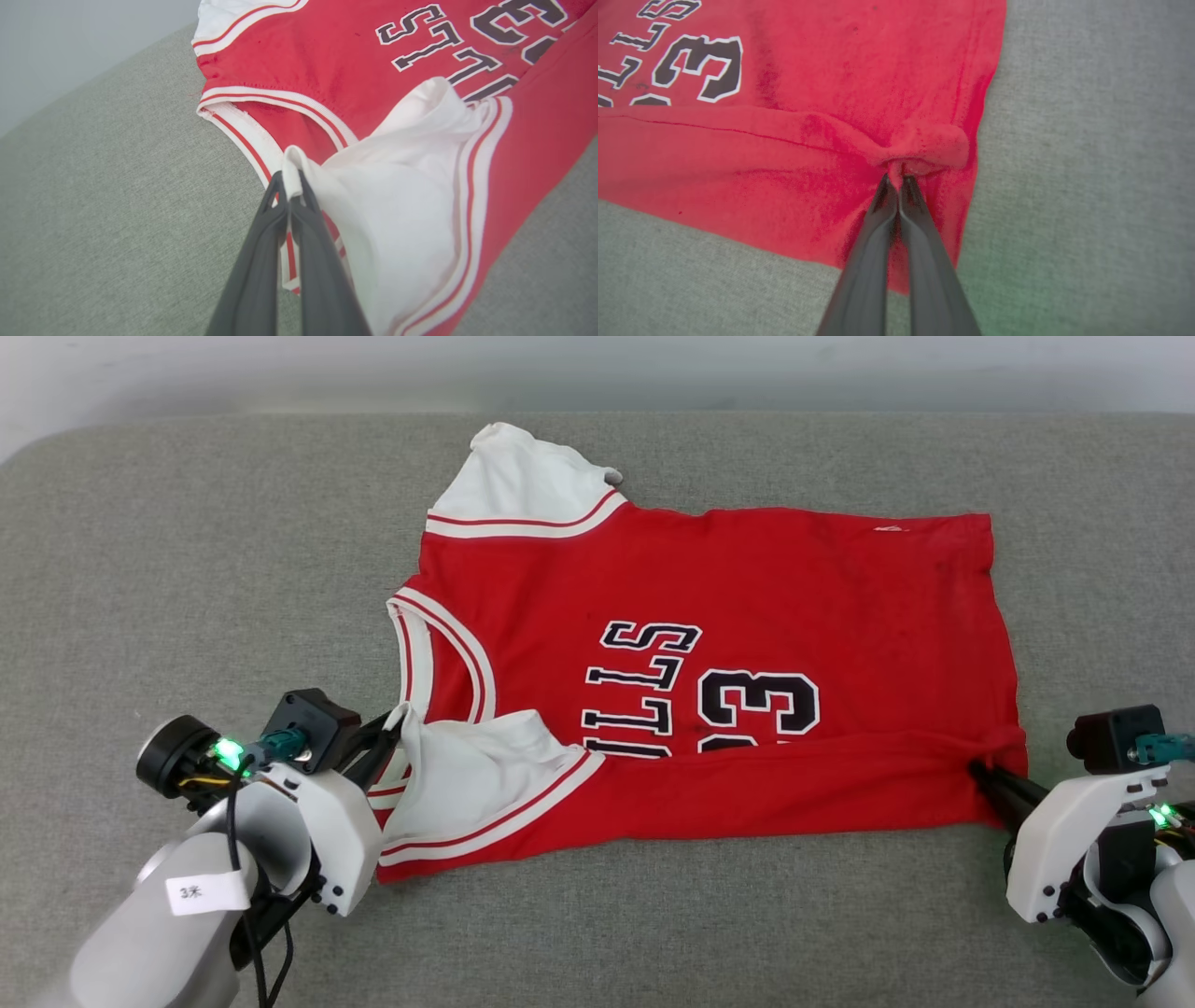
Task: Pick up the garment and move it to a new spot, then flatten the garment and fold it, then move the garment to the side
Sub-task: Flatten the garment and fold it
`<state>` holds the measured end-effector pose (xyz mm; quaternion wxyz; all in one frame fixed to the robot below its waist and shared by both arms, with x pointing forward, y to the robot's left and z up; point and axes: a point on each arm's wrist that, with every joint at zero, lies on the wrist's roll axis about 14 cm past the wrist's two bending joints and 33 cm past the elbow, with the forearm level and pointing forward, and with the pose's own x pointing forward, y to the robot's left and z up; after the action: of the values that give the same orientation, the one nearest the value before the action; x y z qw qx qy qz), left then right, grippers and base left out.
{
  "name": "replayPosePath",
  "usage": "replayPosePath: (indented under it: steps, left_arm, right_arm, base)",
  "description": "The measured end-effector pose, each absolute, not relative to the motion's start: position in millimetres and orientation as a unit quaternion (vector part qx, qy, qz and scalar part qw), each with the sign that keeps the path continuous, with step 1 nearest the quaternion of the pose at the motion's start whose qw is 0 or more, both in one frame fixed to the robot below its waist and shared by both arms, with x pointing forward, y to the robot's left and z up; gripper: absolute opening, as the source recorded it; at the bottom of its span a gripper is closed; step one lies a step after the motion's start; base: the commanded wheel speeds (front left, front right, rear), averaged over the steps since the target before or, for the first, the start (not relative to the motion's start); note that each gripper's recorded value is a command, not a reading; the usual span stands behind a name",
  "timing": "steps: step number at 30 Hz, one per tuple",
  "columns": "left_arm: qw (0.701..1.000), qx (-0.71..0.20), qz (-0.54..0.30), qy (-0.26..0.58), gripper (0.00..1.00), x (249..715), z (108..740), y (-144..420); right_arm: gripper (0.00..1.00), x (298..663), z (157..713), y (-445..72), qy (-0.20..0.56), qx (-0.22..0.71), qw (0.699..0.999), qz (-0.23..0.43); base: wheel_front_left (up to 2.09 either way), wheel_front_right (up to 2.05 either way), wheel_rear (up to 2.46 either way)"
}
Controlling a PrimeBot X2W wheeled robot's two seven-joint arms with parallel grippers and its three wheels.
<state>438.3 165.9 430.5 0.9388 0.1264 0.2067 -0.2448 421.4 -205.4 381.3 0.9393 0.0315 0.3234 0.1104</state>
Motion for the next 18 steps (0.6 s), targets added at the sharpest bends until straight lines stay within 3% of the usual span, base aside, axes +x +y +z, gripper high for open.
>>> replayPosePath:
  steps: [1, 2, 10, 18]
  left_arm:
    - [0.939, 0.126, -0.243, 0.210, 0.69, 439, 428, 165]
    - [0.939, 0.126, -0.239, 0.214, 1.00, 440, 425, 167]
    - [0.953, 0.098, -0.204, 0.203, 1.00, 440, 426, 170]
    - [0.978, 0.050, -0.132, 0.152, 1.00, 434, 460, 183]
  right_arm:
    - [1.00, 422, 379, -207, 0.328, 0.030, 0.938, 0.107]
    - [1.00, 423, 378, -206, 0.332, 0.030, 0.937, 0.107]
    - [1.00, 424, 387, -201, 0.324, 0.024, 0.940, 0.107]
    - [1.00, 424, 431, -200, 0.259, 0.015, 0.959, 0.115]
  base:
    - [0.00, 0.00, 0.00]
    - [0.00, 0.00, 0.00]
    - [0.00, 0.00, 0.00]
    - [0.00, 0.00, 0.00]
